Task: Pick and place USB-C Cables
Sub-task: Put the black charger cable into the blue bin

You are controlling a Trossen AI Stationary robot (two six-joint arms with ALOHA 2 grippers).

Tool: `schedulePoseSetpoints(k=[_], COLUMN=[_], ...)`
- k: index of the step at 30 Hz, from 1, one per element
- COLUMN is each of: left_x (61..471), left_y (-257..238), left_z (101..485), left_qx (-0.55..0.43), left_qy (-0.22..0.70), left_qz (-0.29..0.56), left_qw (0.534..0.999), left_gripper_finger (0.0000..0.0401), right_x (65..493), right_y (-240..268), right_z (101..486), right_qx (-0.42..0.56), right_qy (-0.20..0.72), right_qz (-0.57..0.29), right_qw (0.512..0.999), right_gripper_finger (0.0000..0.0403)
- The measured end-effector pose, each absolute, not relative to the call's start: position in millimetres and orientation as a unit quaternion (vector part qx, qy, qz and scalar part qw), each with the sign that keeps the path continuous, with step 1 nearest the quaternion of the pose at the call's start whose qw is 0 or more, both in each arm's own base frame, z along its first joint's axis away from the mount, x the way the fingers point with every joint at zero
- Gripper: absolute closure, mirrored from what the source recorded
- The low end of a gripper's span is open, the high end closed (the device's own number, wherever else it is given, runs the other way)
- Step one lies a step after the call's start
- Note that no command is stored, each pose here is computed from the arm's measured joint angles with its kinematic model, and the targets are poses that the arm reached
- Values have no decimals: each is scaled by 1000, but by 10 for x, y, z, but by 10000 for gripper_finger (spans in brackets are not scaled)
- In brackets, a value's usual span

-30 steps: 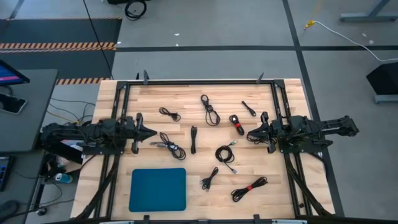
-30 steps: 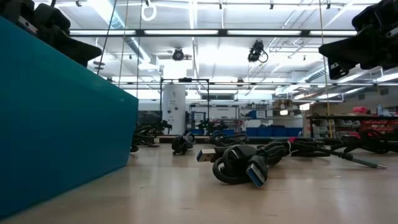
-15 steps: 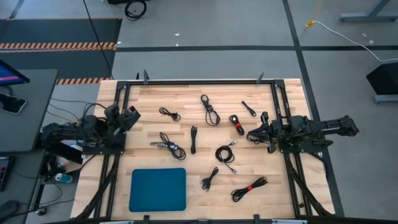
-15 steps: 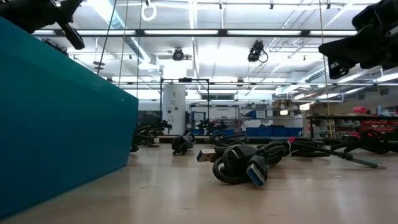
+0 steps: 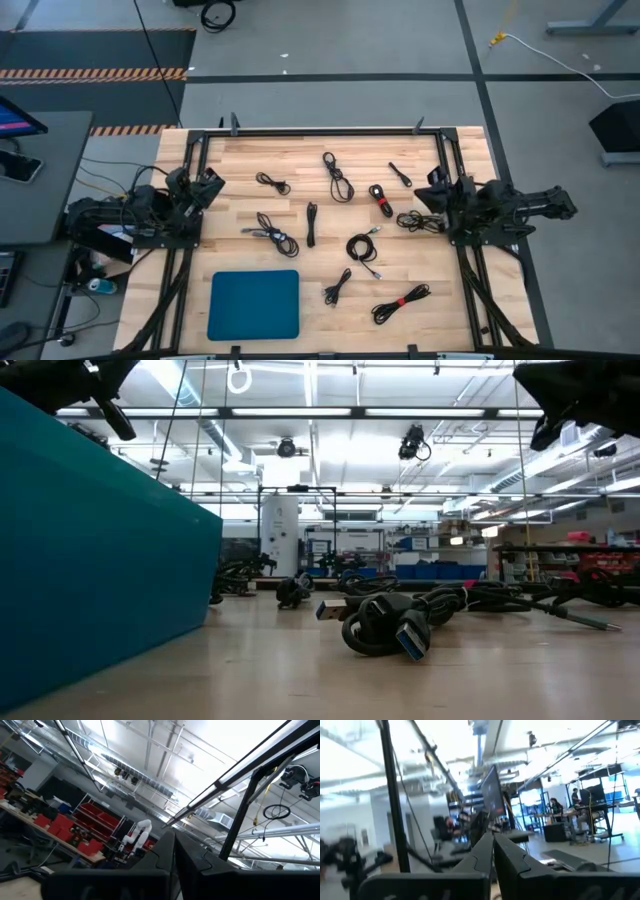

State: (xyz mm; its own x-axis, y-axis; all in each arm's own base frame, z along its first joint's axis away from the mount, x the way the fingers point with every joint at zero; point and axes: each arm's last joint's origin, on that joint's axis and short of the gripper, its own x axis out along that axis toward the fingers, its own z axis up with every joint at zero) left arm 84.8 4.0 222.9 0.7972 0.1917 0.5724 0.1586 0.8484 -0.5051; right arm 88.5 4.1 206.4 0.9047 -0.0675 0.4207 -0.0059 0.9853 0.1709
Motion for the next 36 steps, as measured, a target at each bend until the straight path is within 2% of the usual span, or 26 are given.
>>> schedulePoseSetpoints(k=[13,21,26,30,36], left_x=[855,855,874,919,1119], left_y=[40,40,45,47,64], left_z=[2219,2219,2243,2484,2932], left_qx=[-270,-270,-268,-260,-192], left_qy=[-313,-312,-300,-260,-110], left_qz=[13,13,29,46,132], left_qw=[911,911,915,929,966], left_gripper_finger=[381,381,377,349,265], right_x=[790,741,713,735,719], right_y=[29,4,-21,-26,-43], right_z=[2223,2281,2305,2286,2403], right_qx=[117,79,171,216,230], right_qy=[-310,-346,-369,-360,-366], right_qz=[-8,-58,-63,-60,-85], right_qw=[944,933,912,906,898], right_gripper_finger=[380,380,376,348,276])
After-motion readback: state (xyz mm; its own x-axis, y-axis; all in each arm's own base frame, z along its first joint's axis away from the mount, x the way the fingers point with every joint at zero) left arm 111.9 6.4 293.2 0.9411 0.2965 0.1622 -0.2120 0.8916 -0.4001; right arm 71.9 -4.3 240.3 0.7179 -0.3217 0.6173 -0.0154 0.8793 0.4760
